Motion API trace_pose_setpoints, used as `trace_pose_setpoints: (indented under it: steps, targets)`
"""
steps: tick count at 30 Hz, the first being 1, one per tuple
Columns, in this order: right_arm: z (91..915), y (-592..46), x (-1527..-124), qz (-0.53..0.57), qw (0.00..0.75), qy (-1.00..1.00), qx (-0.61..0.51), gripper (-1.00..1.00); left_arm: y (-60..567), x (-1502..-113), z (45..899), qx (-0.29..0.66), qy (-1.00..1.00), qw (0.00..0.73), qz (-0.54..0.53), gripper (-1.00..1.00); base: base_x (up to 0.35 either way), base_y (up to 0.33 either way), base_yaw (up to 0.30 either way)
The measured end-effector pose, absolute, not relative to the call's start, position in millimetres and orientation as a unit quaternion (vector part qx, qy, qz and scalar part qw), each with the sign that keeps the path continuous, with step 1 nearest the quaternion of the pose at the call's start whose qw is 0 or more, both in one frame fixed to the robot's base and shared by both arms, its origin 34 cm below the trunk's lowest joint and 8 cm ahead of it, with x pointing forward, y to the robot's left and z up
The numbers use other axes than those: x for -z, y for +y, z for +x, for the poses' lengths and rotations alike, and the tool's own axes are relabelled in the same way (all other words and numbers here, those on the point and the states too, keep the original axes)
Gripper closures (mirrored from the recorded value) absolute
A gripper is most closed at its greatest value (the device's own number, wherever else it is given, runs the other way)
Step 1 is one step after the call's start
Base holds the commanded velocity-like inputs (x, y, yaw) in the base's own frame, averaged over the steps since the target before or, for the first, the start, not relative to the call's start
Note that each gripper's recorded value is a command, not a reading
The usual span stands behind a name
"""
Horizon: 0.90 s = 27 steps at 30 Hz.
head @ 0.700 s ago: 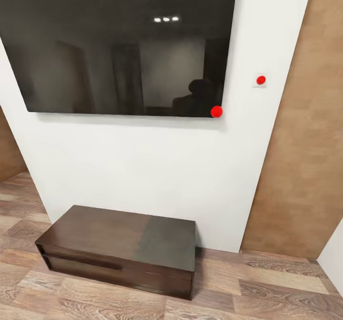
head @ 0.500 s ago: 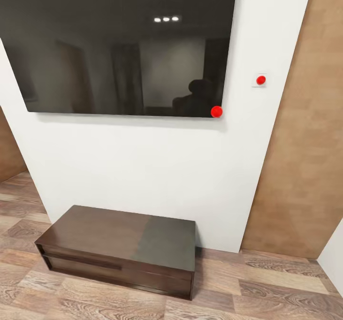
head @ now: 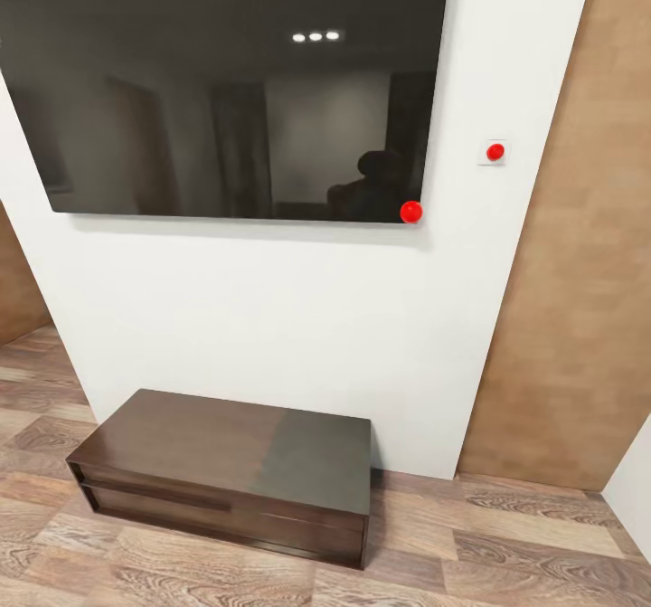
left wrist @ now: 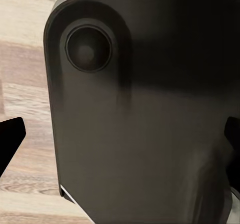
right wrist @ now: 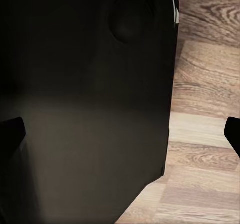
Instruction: In the bedroom, move the book from the bed onto either nightstand, and place the two sandals side by side next to the bed.
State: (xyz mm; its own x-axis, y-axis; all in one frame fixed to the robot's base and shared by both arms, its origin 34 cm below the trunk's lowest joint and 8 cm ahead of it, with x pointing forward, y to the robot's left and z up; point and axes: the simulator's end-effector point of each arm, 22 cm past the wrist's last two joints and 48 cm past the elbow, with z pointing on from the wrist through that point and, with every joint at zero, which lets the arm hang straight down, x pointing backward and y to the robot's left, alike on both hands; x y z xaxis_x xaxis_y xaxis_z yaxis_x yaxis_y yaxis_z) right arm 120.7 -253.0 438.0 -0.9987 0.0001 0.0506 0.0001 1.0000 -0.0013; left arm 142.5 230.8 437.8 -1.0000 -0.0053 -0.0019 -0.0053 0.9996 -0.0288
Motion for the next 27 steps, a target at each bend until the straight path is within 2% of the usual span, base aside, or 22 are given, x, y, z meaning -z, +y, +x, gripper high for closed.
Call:
trace_pose_setpoints:
  steps: [5, 27]
  targets:
    - [120.7, -252.8, -438.0, 0.000, 0.025, -1.000, 0.000, -1.00, 230.7, -437.8, 142.5, 0.014, 1.000, 0.001, -0.003, -1.00, 0.000, 0.000, 0.207]
    - [120.7, -252.7, -438.0, 0.001, 0.025, -1.000, 0.000, -1.00, 230.0, -437.8, 143.6, 0.015, 1.000, 0.003, -0.003, -1.00, 0.000, 0.000, 0.289]
